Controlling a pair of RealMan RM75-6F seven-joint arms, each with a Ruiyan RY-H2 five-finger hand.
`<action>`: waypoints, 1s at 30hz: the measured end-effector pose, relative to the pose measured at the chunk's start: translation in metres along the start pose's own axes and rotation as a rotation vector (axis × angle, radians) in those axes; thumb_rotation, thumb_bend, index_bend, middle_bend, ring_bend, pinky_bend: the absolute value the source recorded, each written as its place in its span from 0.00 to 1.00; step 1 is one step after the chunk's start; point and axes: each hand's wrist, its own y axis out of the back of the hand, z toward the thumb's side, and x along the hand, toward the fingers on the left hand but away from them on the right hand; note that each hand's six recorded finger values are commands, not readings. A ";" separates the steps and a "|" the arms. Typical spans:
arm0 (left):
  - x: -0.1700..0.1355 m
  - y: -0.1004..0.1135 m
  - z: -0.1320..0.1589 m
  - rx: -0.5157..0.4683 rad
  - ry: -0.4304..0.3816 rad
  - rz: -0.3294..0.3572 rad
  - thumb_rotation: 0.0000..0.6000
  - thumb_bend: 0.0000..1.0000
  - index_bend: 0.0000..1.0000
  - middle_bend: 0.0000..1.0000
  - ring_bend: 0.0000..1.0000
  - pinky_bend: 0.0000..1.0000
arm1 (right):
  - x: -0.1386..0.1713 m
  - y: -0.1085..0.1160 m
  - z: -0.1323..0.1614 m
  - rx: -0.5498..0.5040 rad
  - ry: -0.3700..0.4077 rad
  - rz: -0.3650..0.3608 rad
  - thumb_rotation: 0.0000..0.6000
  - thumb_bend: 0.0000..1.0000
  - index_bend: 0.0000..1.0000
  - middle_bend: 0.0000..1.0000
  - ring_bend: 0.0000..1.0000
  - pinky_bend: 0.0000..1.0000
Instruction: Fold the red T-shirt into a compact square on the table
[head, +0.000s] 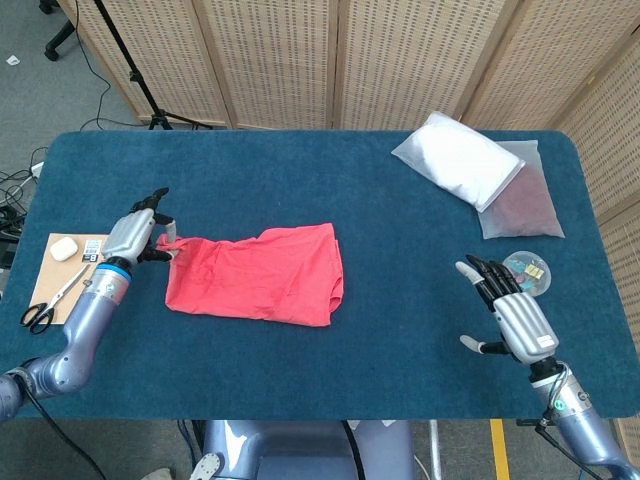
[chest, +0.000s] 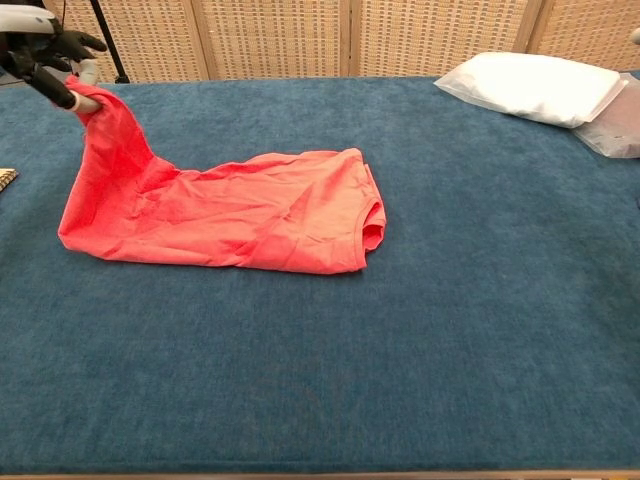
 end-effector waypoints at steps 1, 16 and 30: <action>0.002 -0.003 0.007 -0.012 -0.010 -0.003 1.00 0.59 0.77 0.00 0.00 0.00 | 0.000 0.000 0.000 -0.001 0.001 0.000 1.00 0.00 0.00 0.00 0.00 0.00; 0.026 -0.060 0.104 -0.021 -0.131 -0.043 1.00 0.59 0.77 0.00 0.00 0.00 | 0.000 0.007 -0.003 -0.035 0.000 -0.006 1.00 0.00 0.00 0.00 0.00 0.00; 0.058 -0.107 0.143 -0.004 -0.107 -0.059 1.00 0.58 0.77 0.00 0.00 0.00 | -0.002 0.015 -0.010 -0.068 -0.015 -0.017 1.00 0.00 0.00 0.00 0.00 0.00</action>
